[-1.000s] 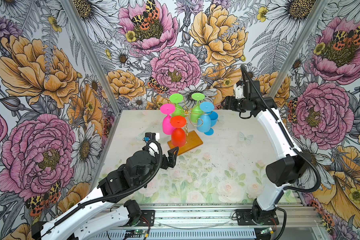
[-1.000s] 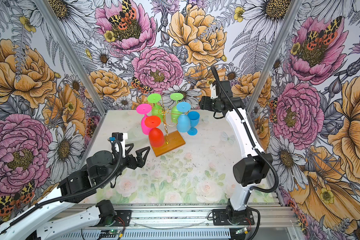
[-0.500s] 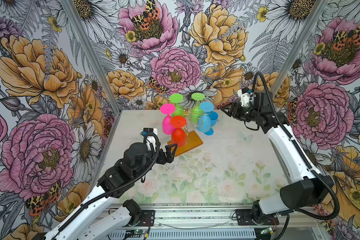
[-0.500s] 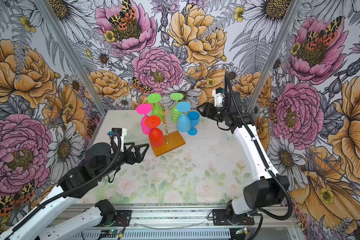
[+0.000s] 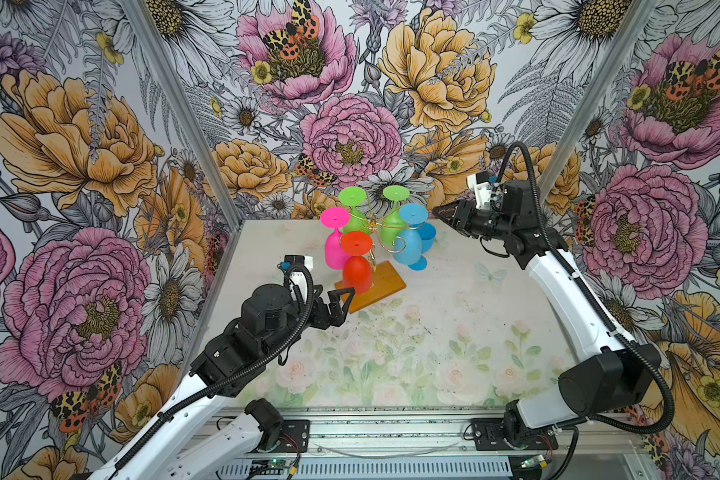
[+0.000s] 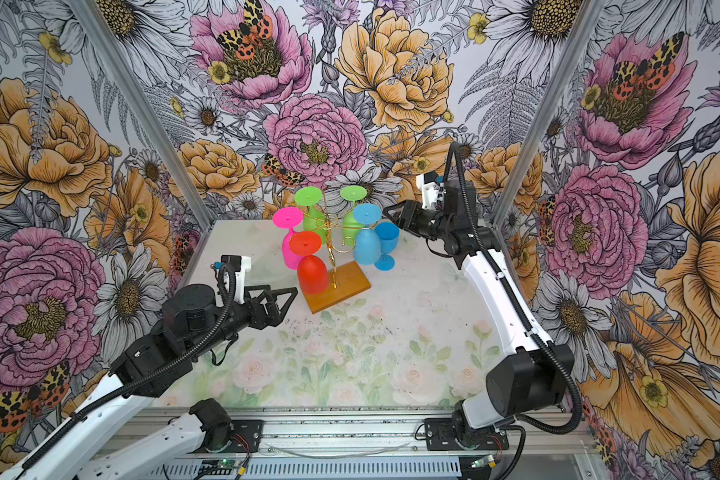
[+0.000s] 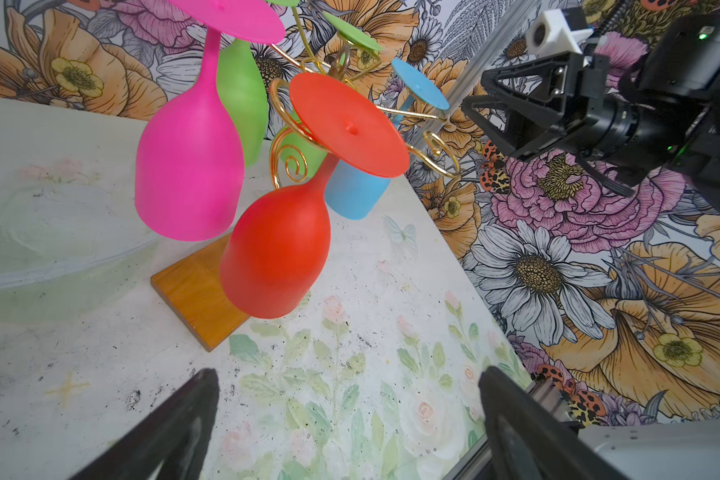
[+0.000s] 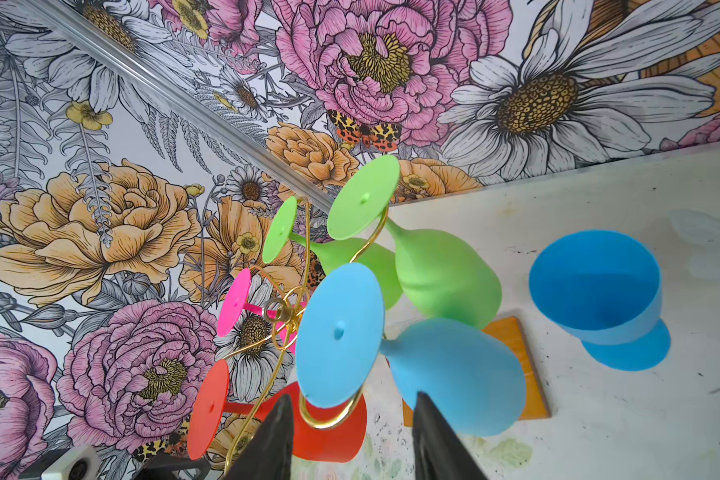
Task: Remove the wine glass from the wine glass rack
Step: 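Open the right gripper and reach to the blue glass hanging on the rack, then close the right gripper on the hanging blue glass foot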
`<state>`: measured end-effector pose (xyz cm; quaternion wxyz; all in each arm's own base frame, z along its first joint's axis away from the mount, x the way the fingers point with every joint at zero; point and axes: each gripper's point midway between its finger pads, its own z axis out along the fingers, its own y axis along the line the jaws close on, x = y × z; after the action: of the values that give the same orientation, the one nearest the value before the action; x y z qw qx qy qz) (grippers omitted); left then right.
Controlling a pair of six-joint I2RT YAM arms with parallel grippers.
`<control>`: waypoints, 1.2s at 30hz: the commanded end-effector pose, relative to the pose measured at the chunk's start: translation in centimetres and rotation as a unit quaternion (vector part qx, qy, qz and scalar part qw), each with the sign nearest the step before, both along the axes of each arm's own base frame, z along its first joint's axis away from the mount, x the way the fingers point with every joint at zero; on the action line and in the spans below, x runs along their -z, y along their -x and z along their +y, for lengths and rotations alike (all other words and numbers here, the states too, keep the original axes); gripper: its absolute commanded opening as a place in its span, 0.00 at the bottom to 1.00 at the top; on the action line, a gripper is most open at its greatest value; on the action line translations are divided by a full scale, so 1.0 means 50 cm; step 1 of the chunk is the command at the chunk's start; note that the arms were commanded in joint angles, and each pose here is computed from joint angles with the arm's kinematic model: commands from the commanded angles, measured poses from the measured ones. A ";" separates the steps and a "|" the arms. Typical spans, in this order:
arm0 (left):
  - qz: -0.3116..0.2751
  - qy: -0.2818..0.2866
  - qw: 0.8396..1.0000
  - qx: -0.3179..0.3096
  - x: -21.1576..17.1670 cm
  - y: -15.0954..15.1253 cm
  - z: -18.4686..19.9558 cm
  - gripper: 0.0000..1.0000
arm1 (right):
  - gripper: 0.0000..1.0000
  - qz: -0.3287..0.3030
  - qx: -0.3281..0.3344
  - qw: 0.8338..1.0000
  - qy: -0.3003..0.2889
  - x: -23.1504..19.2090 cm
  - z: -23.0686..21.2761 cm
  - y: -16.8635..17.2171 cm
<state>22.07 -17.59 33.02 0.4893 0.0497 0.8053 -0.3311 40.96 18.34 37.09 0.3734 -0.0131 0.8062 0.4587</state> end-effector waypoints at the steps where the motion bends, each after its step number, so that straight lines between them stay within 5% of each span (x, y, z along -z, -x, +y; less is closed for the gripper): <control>1: 0.000 0.013 1.000 0.006 -0.014 0.007 0.001 0.99 | 0.47 -0.009 -0.012 1.000 -0.011 -0.012 0.018 -0.012; 22: -0.002 0.012 1.000 0.010 -0.008 0.012 0.005 0.99 | 0.41 -0.003 -0.023 0.999 -0.024 0.004 0.053 -0.058; 36: -0.005 0.013 1.000 0.009 -0.009 0.015 0.010 0.99 | 0.26 0.002 -0.028 0.999 -0.045 -0.002 0.065 -0.078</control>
<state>21.63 -17.35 33.51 0.4919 0.0523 0.7992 -0.3415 44.72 20.87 35.20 0.3437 0.0004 0.8014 0.4895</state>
